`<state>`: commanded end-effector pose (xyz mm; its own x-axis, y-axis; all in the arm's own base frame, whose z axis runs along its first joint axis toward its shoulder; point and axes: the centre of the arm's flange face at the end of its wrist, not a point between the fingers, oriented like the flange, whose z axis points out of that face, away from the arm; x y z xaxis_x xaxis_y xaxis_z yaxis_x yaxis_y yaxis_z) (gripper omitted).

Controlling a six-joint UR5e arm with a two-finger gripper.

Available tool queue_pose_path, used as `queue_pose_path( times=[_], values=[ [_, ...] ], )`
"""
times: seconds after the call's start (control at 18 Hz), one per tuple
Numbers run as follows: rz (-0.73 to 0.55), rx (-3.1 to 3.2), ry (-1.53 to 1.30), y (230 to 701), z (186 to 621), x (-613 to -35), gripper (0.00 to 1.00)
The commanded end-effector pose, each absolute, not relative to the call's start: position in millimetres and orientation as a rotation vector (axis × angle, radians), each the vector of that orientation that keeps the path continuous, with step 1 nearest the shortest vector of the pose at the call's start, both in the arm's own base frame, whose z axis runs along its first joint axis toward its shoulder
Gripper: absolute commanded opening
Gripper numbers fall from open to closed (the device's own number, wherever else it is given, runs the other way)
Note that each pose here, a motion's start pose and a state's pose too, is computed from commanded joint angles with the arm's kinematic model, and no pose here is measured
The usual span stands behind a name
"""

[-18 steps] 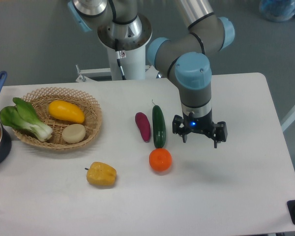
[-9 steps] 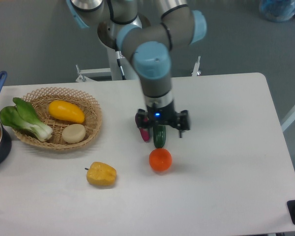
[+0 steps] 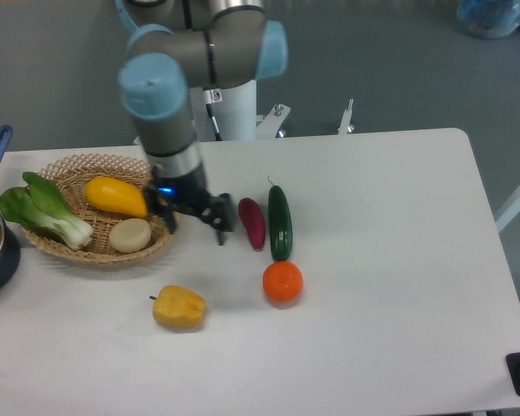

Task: Pick up the mango from the basket
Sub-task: 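Move the open gripper over the basket above the yellow mango, then lower the gripper onto the yellow mango and close on it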

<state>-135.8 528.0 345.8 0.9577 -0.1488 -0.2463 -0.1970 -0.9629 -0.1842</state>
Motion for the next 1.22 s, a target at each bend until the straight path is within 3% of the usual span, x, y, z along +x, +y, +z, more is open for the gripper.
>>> queue_pose_path(
  times=[0.11, 0.22, 0.56, 1.22],
  values=[
    [0.373, -2.865, 0.760, 523.1, 339.0, -118.3, 1.00],
    [0.368, -2.834, 0.981, 515.1, 333.2, -112.6, 1.00],
    [0.437, -2.867, 1.290, 495.7, 298.5, -72.1, 1.00],
    [0.323, -2.763, 1.648, 484.3, 268.7, 19.8, 1.00]
  ],
)
